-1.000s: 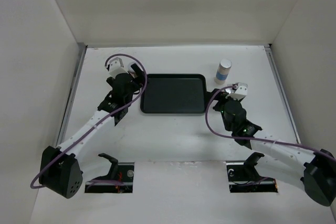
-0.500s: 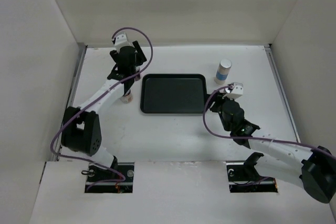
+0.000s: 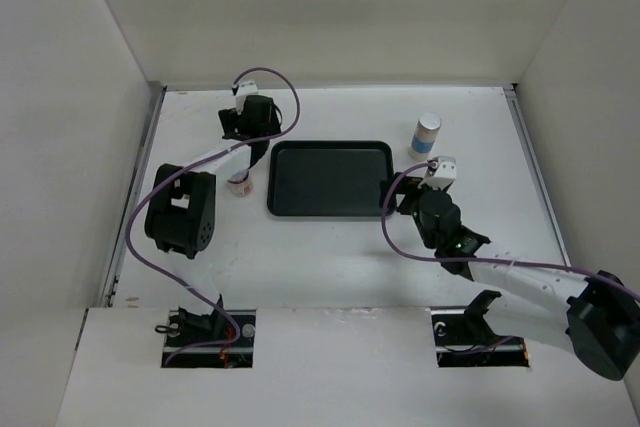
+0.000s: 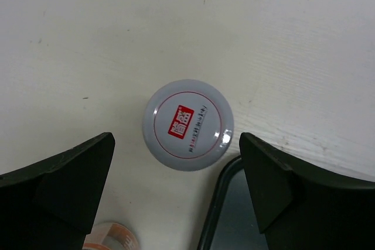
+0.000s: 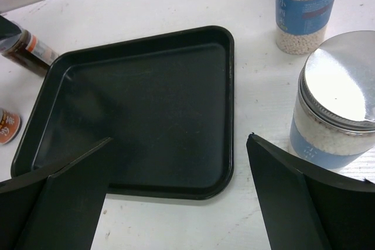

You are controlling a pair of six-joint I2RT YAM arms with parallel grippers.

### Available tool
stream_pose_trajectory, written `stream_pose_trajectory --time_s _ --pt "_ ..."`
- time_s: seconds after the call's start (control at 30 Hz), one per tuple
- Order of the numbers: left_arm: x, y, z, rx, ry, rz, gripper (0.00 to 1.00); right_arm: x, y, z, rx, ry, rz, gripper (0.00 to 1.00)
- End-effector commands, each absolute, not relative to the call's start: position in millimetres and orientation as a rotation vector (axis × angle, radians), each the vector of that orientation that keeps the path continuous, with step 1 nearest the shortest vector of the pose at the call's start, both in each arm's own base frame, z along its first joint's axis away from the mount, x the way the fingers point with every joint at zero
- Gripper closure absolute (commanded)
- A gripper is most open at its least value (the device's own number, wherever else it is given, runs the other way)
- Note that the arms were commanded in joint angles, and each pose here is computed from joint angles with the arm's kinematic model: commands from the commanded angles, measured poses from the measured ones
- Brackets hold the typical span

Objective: Organize the condiment bottles

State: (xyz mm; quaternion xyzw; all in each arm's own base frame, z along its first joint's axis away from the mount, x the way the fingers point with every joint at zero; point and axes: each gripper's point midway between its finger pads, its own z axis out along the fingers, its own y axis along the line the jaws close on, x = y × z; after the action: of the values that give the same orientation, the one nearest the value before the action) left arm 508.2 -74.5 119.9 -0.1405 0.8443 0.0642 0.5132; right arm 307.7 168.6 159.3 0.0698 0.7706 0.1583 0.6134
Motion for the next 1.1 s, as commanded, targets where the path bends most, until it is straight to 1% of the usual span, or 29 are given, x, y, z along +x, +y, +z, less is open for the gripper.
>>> stream_pose_trajectory --time_s 0.0,0.07,0.13,0.17,0.23,0.33,0.4,0.47,0.57,0.67,0.77,0.87,1.07 --pt "527.7 -68.8 143.2 -0.352 1.963 0.158 0.13 315.8 182.2 193.4 0.181 1.688 0.449 0.00" --pt "532.8 -68.5 136.8 -0.345 1.974 0.163 0.17 316.1 182.3 190.9 0.176 1.696 0.442 0.00" --pt "535.9 -68.1 132.4 -0.349 1.981 0.154 0.24 316.2 182.3 192.1 0.176 1.693 0.443 0.00" --pt "537.0 -68.3 131.0 -0.348 1.984 0.146 0.29 316.0 182.2 192.3 0.177 1.691 0.445 0.00" --pt "538.6 -68.6 131.3 -0.348 1.985 0.132 0.41 316.1 180.8 191.9 0.180 1.692 0.442 0.01" --pt "537.5 -65.9 147.5 -0.378 1.947 0.111 0.58 315.4 179.5 195.3 0.184 1.681 0.448 0.01" --pt "533.9 -65.1 175.7 -0.406 1.880 0.073 0.64 315.8 177.1 194.3 0.193 1.681 0.446 0.01" --pt "527.0 -65.0 210.8 -0.422 1.792 0.036 0.66 315.1 178.0 194.7 0.190 1.681 0.448 0.01" --pt "512.2 -63.2 261.6 -0.436 1.683 0.010 0.66 315.6 178.5 194.3 0.192 1.682 0.449 0.00" --pt "494.0 -77.2 284.4 -0.410 1.643 -0.039 0.66 315.3 178.4 195.3 0.189 1.679 0.447 0.01" --pt "477.5 -111.5 277.6 -0.354 1.668 -0.115 0.66 315.3 174.5 195.7 0.205 1.670 0.448 0.01" --pt "464.7 -151.0 252.3 -0.290 1.721 -0.189 0.64 315.8 170.1 196.9 0.218 1.665 0.443 0.01" --pt "460.3 -195.6 205.7 -0.228 1.802 -0.250 0.64 314.5 168.3 198.9 0.222 1.658 0.445 0.01"
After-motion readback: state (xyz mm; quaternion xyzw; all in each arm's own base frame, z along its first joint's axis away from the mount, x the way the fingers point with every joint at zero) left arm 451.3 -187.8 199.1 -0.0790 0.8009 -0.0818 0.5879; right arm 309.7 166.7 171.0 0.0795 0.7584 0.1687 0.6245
